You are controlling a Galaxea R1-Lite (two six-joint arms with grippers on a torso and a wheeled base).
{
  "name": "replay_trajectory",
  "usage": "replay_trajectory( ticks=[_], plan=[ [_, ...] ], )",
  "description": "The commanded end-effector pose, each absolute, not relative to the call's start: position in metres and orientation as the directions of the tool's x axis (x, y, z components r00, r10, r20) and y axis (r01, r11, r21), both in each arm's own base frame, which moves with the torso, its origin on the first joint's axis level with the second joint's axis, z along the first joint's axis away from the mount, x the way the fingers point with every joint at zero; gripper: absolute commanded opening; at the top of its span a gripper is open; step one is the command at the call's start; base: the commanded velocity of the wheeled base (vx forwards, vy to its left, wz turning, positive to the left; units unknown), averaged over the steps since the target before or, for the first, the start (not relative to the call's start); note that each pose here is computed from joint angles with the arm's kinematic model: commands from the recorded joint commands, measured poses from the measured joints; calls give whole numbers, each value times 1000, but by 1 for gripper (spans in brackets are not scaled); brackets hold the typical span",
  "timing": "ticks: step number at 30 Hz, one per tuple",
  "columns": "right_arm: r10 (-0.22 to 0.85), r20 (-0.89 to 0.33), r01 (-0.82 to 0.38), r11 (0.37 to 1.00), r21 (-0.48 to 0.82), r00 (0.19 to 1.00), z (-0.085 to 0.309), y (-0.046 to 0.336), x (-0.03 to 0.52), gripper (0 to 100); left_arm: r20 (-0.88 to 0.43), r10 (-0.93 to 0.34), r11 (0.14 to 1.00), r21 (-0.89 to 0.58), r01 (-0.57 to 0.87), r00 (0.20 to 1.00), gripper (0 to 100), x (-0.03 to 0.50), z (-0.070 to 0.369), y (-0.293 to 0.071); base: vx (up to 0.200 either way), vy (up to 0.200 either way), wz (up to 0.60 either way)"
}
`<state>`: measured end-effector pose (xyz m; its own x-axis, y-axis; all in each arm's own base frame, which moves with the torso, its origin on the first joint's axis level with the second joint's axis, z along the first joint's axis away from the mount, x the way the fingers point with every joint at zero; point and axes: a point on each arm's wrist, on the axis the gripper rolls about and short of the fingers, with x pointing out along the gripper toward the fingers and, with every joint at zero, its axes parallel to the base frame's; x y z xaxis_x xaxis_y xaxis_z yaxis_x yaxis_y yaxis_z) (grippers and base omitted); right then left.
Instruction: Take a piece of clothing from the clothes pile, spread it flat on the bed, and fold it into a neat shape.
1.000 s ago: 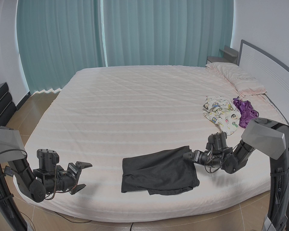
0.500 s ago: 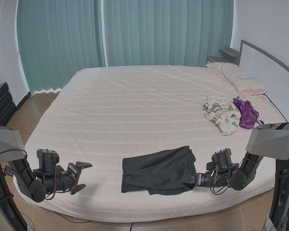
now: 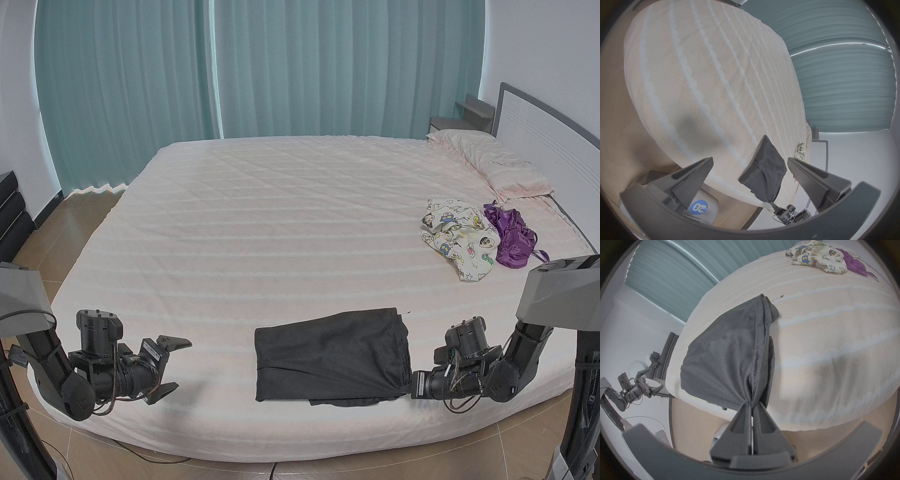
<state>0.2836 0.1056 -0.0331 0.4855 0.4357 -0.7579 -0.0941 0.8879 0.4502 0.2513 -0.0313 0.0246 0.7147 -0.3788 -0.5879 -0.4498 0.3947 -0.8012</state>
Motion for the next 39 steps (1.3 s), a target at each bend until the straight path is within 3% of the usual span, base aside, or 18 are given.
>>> replay_trajectory(
  ticks=[1, 7, 8, 12, 22, 27, 39],
  plan=[
    [439, -754, -106, 888, 448, 489, -25, 103, 276, 0, -589, -379, 395, -801, -451, 714, 100, 251, 24, -31, 0, 0, 0],
    [437, -761, -110, 890, 442, 479, -24, 102, 270, 0, -589, -379, 395, -801, -451, 714, 100, 251, 24, -31, 0, 0, 0],
    [434, -765, -109, 892, 439, 476, -25, 101, 268, 100, -589, -379, 395, -801, -451, 714, 100, 251, 24, -31, 0, 0, 0],
    [432, -761, -123, 895, 430, 484, -25, 100, 271, 100, -589, -379, 395, -801, -451, 714, 100, 251, 24, -31, 0, 0, 0],
    [438, -623, -96, 859, 503, 648, -5, 101, 329, 100, -589, -379, 395, -801, -451, 714, 100, 251, 24, -31, 0, 0, 0],
    [314, -599, 1, 886, 464, 736, -33, 115, 378, 100, -589, -379, 395, -801, -451, 714, 100, 251, 24, -31, 0, 0, 0],
    [277, -559, 27, 880, 475, 781, -54, 129, 424, 100, -589, -379, 395, -801, -451, 714, 100, 251, 24, -31, 0, 0, 0]
  ],
)
